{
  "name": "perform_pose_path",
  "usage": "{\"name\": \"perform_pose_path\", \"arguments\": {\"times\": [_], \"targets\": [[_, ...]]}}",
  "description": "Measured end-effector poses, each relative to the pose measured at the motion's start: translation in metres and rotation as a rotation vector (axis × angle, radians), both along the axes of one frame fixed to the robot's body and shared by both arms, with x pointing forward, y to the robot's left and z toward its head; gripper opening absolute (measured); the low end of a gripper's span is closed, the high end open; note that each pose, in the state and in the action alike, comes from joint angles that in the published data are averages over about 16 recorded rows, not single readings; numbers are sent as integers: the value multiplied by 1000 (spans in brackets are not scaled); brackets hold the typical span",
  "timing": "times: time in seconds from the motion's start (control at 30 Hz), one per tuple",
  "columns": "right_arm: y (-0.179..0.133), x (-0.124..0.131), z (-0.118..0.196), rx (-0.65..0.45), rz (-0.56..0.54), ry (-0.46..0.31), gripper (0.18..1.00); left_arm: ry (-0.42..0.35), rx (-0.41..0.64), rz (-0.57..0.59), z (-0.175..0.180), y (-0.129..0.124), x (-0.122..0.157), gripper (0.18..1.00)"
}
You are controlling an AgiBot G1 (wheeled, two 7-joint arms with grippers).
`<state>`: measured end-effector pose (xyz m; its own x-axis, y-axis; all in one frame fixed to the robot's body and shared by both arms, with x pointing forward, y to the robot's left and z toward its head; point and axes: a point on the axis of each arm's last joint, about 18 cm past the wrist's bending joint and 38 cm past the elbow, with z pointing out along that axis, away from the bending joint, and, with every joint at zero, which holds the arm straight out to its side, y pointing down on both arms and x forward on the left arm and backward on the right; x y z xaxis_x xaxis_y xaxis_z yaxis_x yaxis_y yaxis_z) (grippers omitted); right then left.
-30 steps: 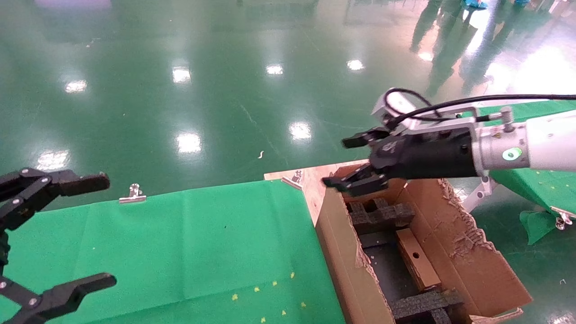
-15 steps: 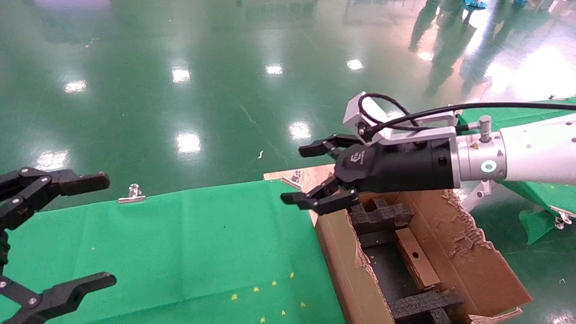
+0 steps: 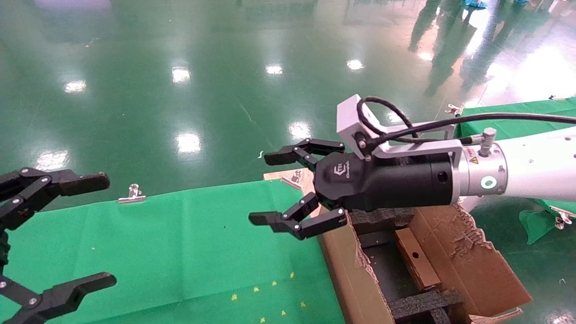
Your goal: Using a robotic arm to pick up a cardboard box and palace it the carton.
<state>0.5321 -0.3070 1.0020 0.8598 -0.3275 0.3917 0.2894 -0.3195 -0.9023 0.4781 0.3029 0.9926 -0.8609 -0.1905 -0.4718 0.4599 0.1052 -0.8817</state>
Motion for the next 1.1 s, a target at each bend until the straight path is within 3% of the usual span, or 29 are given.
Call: {"name": "perform_pose_path", "arguments": {"times": [0.63, 1.1], "targets": [[8, -45, -7, 106, 202, -104, 1001, 0, 0, 0, 0, 0, 0, 1001], [4, -61, -11, 138, 250, -148, 1001, 0, -1, 0, 0, 0, 0, 1001]]}}
